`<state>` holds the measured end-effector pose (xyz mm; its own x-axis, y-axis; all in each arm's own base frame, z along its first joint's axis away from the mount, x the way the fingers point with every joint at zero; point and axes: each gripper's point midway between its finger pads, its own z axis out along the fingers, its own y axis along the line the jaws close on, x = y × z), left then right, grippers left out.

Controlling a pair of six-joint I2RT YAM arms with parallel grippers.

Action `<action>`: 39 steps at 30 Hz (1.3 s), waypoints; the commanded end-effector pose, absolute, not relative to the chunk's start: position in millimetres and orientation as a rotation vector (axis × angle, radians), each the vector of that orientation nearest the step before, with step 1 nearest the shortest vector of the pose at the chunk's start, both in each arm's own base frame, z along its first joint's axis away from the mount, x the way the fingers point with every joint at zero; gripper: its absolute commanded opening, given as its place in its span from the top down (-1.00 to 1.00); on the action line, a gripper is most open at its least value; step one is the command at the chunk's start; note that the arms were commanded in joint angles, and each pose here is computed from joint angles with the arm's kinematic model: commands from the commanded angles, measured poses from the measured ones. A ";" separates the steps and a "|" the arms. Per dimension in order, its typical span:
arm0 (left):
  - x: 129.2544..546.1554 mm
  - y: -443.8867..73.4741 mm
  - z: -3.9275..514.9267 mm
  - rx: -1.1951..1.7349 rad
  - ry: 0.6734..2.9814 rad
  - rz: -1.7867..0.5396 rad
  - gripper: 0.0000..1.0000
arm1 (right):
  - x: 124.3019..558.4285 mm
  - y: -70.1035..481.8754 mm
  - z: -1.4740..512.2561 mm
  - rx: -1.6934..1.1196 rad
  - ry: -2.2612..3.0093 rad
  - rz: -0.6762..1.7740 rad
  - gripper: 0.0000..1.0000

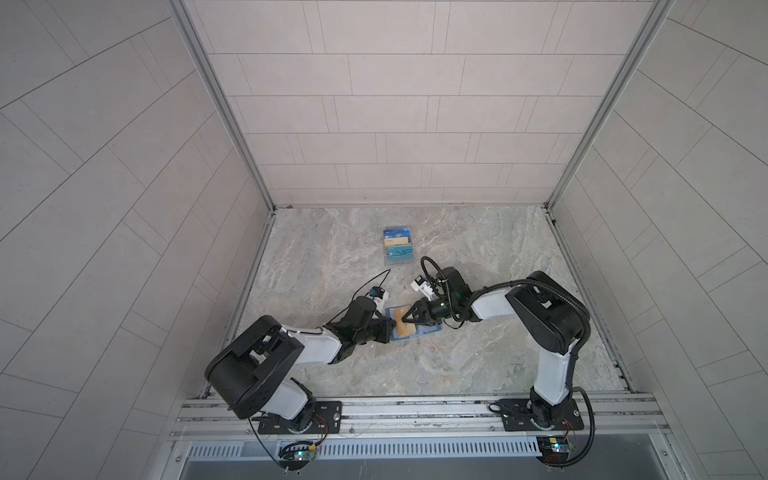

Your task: Take the credit cards out of the card holder

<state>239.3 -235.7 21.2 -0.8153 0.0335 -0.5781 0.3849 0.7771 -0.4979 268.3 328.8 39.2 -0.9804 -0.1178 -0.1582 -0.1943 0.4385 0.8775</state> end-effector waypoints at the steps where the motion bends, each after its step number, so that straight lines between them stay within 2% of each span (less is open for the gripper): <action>1: 232.7 -236.1 15.0 0.337 2.470 -0.825 0.83 | 265.4 339.0 31.8 -0.269 2.618 1.609 0.42; 9: 235.7 -233.8 22.0 0.333 2.450 -0.805 0.82 | 264.4 340.7 21.5 -0.258 2.662 1.564 0.48; 12: 240.5 -227.6 25.0 0.318 2.486 -0.735 1.00 | 264.9 338.4 15.6 -0.234 2.682 1.548 0.51; 17: 249.9 -242.0 48.1 0.353 2.432 -0.803 1.00 | 265.1 336.7 12.1 -0.218 2.700 1.525 0.54; 23: 262.8 -246.9 57.4 0.391 2.423 -0.765 1.00 | 265.9 336.0 10.6 -0.217 2.710 1.507 0.55; 39: 243.7 -233.1 10.6 0.385 2.549 -0.722 1.00 | 267.7 336.8 12.5 -0.228 2.700 1.512 0.55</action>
